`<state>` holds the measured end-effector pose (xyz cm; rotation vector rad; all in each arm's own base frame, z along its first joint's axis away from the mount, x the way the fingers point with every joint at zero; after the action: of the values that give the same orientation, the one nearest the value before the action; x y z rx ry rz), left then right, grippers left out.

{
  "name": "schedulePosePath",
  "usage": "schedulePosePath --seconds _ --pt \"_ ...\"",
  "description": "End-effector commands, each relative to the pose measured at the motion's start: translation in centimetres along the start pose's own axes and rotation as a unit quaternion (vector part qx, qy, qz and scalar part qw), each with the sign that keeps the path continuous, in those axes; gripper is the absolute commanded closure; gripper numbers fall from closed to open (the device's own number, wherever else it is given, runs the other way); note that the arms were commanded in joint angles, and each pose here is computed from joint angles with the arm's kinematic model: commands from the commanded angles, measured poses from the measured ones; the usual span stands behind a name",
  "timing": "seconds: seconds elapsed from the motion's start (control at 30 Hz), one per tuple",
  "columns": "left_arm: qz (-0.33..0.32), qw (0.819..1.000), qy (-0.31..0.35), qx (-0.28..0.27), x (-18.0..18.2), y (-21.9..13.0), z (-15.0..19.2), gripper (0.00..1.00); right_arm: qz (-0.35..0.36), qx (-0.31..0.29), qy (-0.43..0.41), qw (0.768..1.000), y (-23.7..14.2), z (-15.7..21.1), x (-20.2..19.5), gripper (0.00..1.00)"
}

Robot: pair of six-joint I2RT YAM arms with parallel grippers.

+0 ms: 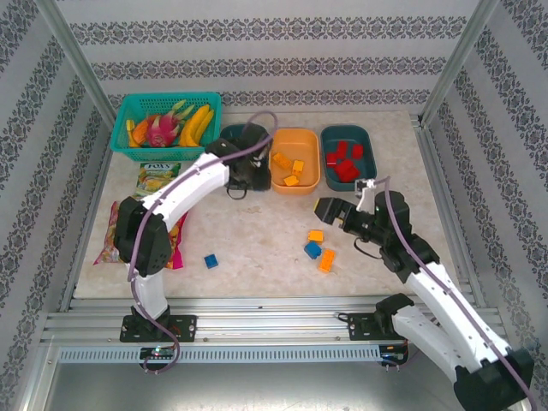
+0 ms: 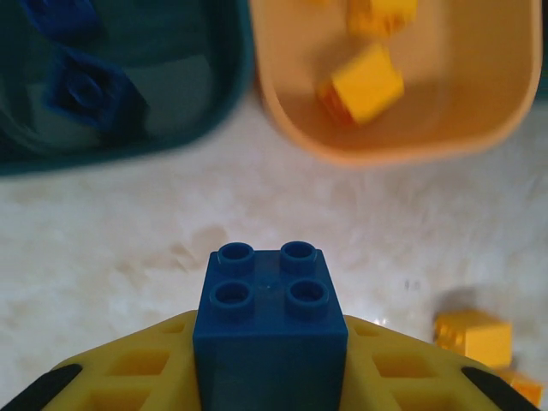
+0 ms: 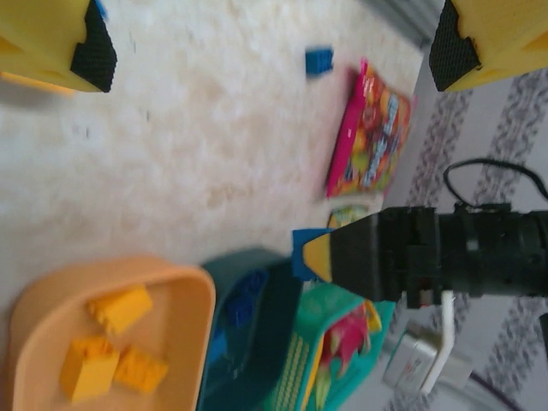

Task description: Sort the legos into containers by color

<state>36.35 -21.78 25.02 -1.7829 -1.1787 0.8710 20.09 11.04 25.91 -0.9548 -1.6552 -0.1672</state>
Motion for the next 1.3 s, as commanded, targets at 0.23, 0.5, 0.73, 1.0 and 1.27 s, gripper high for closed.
schedulePosePath --seconds 0.23,0.5,0.73,1.0,1.27 --pt "-0.023 0.993 -0.114 -0.022 9.4 6.9 -8.3 0.62 -0.074 -0.112 -0.059 0.989 5.9 -7.0 6.8 0.03" --pt "-0.009 0.985 -0.158 -0.065 12.9 10.8 -11.5 0.6 -0.057 -0.109 -0.035 0.992 8.9 -8.5 6.7 0.02" --pt "0.015 0.983 -0.169 -0.073 13.0 13.1 -11.8 0.54 -0.057 -0.107 -0.012 0.993 9.5 -9.2 6.1 0.03" --pt "0.021 0.983 -0.17 -0.073 12.9 13.3 -11.8 0.42 -0.054 -0.096 -0.014 0.994 9.5 -9.1 6.3 0.02" --pt "0.034 0.974 -0.183 -0.126 11.6 5.8 -13.6 0.31 0.015 -0.107 -0.064 0.992 6.9 -9.5 7.3 0.03"
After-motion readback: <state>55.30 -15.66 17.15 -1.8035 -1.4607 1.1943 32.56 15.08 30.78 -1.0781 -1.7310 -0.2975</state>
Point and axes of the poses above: each hand's point on the last joint's axis, 136 mm out from that joint toward the fingers, its own y axis out along the fingers, its own x axis along the line the jaws close on, z = x × y, the point moved 9 cm from there along -y, back along the fingers, and after that the axes turned 15 degrees about y, right-handed, at the moved point
